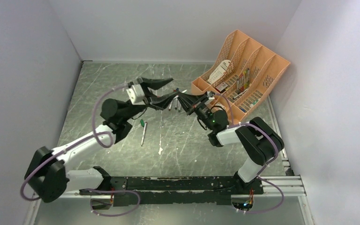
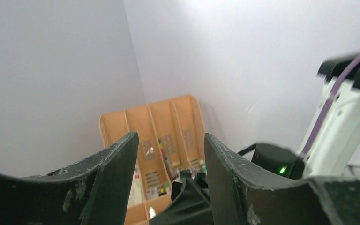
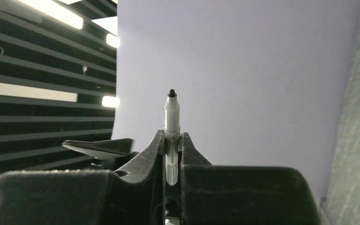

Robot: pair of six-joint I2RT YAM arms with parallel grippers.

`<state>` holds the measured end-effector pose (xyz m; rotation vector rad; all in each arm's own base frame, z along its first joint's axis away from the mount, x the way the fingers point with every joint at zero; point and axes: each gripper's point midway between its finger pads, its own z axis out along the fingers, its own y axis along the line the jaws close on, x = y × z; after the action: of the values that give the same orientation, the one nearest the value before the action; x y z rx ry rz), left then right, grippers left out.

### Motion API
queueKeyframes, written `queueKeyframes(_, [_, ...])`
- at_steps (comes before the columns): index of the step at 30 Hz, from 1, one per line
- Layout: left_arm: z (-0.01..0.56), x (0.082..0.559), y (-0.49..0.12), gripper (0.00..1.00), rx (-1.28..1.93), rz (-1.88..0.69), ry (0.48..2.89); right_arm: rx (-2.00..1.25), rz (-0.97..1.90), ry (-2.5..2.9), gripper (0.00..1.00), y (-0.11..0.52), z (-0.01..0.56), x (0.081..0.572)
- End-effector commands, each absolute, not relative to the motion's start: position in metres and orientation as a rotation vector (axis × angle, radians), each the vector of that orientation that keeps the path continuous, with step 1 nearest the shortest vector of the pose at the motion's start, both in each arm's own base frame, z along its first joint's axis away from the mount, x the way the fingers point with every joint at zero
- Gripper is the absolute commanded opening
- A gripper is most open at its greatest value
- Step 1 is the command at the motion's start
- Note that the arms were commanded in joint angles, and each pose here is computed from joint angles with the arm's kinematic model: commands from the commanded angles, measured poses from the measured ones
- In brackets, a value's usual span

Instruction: Insert the pens into the pen caps

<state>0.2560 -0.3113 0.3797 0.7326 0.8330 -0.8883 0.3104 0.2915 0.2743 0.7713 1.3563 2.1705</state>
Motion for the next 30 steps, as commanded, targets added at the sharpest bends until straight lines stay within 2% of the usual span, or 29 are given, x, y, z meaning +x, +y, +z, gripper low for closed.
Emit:
queueKeyframes(1, [0.367, 0.258, -0.313, 0.66, 0.702, -1.051, 1.102, 0.577, 2.0, 1.342, 0.0, 0.276, 0.278, 0.31])
queueKeyframes(6, [0.346, 0.264, -0.314, 0.65, 0.649, -1.263, 1.318, 0.261, 1.634, 1.538, 0.0, 0.285, 0.261, 0.315])
queueKeyframes(10, [0.33, 0.248, -0.321, 0.54, 0.735, -1.53, 1.398, -0.018, 1.259, 1.538, 0.0, 0.274, 0.271, 0.308])
queueKeyframes(12, [0.326, 0.238, -0.323, 0.54, 0.79, -1.611, 1.374, -0.104, 1.164, 1.512, 0.0, 0.267, 0.28, 0.302])
queueKeyframes(16, [0.321, 0.232, -0.323, 0.69, 0.838, -1.625, 1.303, -0.213, 1.126, 1.47, 0.0, 0.263, 0.3, 0.288])
queueKeyframes(18, [0.32, 0.229, -0.326, 0.73, 0.871, -1.646, 1.29, -0.248, 1.152, 1.467, 0.0, 0.266, 0.306, 0.281])
queueKeyframes(23, [0.316, 0.229, -0.335, 0.74, 0.895, -1.672, 1.306, -0.279, 1.164, 1.458, 0.0, 0.269, 0.309, 0.277])
queueKeyframes(30, [0.297, 0.235, -0.348, 0.7, 0.896, -1.688, 1.393, -0.339, 1.173, 1.427, 0.0, 0.272, 0.32, 0.271])
